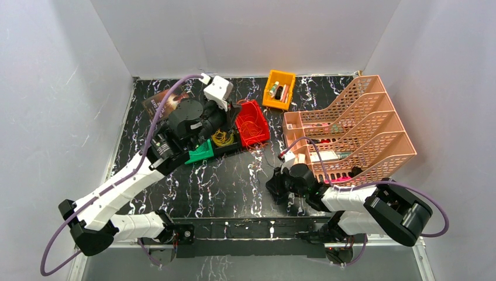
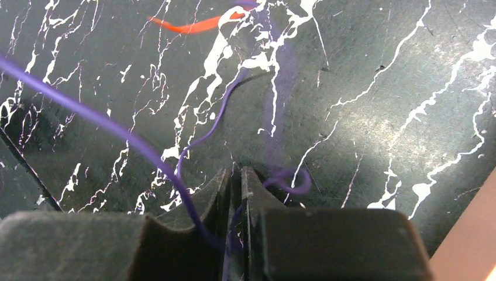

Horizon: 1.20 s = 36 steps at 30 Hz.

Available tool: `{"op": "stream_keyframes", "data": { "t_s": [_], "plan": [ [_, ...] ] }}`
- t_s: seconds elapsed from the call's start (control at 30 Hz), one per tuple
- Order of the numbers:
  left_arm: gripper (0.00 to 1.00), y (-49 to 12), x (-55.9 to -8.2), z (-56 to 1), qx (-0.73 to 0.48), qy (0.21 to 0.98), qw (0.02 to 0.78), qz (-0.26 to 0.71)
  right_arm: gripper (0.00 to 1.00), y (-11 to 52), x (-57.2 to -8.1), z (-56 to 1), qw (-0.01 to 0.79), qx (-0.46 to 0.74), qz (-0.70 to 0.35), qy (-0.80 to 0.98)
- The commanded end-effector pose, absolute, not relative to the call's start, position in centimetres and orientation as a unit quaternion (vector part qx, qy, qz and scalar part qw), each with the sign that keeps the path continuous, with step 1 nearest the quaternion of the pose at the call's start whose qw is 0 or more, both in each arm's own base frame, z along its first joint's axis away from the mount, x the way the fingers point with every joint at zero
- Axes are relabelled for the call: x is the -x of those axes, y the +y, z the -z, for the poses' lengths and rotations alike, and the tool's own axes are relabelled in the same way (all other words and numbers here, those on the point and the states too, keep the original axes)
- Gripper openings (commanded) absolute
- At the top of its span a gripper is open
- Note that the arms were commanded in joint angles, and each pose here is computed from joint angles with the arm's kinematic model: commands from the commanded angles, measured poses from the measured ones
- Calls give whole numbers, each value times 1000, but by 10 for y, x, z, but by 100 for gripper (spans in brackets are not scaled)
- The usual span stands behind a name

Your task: Untangle the cables

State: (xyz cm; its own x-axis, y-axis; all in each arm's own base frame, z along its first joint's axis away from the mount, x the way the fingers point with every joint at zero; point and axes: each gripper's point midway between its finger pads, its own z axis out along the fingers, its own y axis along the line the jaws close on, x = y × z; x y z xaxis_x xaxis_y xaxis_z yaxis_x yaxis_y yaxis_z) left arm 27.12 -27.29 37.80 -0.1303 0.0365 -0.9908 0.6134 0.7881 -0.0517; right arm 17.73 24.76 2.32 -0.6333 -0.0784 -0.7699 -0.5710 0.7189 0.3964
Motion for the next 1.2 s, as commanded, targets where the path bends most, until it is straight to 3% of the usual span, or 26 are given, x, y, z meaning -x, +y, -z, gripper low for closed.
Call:
{"op": "stream_keyframes", "data": {
  "t_s": [0.0, 0.47, 0.53, 0.6, 0.73, 1.17],
  "plan": [
    [0, -258, -271, -423, -204, 680, 665, 233, 20, 242, -178, -18, 379, 187, -305, 853],
    [0, -251, -274, -437, -201, 673, 678, 216, 15, 240, -178, -67, 442, 208, -335, 806],
    [0, -250, -274, -439, -200, 673, 679, 215, 21, 243, -174, -85, 460, 223, -354, 783],
    [0, -250, -274, -440, -200, 673, 679, 214, 34, 243, -172, -101, 479, 231, -366, 764],
    [0, -248, -274, -440, -197, 673, 680, 211, 52, 237, -171, -127, 515, 241, -369, 735],
    [0, -247, -277, -438, -196, 677, 680, 201, 73, 231, -165, -207, 582, 278, -373, 667]
  ]
}}
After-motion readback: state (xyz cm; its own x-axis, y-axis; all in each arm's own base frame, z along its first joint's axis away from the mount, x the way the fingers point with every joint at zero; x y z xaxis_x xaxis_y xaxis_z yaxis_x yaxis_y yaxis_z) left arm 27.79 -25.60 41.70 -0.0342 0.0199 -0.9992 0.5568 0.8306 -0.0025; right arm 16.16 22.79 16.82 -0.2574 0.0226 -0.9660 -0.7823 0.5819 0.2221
